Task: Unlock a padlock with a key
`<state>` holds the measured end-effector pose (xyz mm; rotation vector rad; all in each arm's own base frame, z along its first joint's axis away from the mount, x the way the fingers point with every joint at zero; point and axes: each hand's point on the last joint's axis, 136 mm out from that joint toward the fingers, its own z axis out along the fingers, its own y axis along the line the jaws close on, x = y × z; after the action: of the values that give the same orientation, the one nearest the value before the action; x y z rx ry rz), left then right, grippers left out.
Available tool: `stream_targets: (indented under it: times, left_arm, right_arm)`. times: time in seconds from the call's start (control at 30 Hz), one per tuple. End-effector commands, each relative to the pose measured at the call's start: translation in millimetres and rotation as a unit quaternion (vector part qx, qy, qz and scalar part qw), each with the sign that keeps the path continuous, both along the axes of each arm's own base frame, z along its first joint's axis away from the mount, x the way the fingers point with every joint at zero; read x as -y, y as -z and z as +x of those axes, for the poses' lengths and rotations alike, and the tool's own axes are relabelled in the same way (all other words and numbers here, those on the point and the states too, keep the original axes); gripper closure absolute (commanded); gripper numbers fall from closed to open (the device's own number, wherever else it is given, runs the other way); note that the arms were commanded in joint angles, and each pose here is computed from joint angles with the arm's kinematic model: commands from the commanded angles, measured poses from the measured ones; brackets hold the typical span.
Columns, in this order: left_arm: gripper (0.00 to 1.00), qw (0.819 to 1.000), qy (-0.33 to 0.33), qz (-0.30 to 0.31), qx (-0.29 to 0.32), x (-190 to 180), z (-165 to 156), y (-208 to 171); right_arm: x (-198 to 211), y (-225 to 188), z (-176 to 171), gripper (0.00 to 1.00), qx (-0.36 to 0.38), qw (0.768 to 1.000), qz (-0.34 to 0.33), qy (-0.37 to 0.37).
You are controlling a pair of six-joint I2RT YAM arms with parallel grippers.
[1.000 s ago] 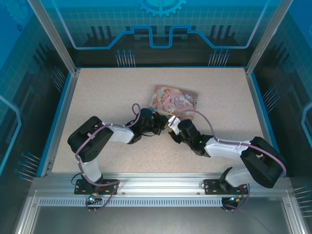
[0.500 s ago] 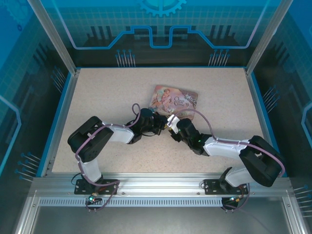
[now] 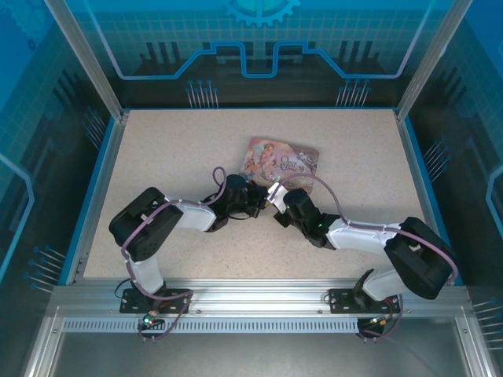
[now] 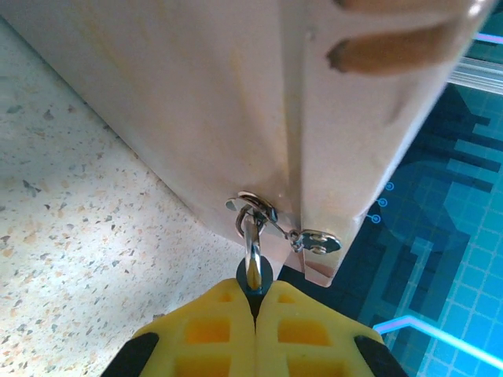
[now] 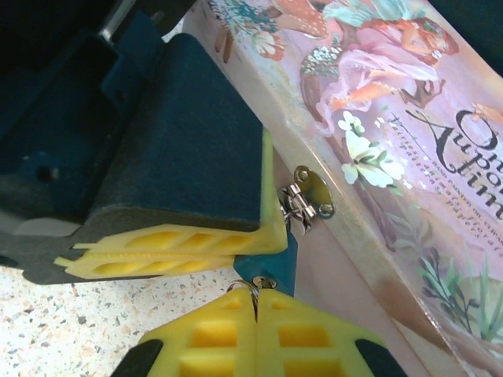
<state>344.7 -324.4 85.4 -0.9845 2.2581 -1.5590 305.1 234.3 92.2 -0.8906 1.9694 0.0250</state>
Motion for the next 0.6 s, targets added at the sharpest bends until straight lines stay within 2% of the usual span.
stream_targets:
  times: [0.0, 0.23, 0.4, 0.57]
  left_arm:
    - [1.00, 0.998, 0.005, -0.028, 0.055, 7, 9, -36]
    - [1.00, 0.998, 0.005, -0.028, 0.056, 6, 9, -37]
    - [1.00, 0.998, 0.006, -0.029, 0.057, 8, 9, -37]
    - [1.00, 0.998, 0.004, -0.031, 0.057, 8, 9, -37]
  right_arm:
    - [-2, 0, -2, 1.00, -0.025, 0.999, 0.041, -0.005]
    - [-12, -3, -8, 1.00, -0.114, 0.981, 0.154, -0.019]
    - [-17, 1, -10, 1.00, -0.180, 0.955, 0.236, 0.005]
    - [-15, 1, -3, 1.00, -0.209, 0.929, 0.305, 0.033]
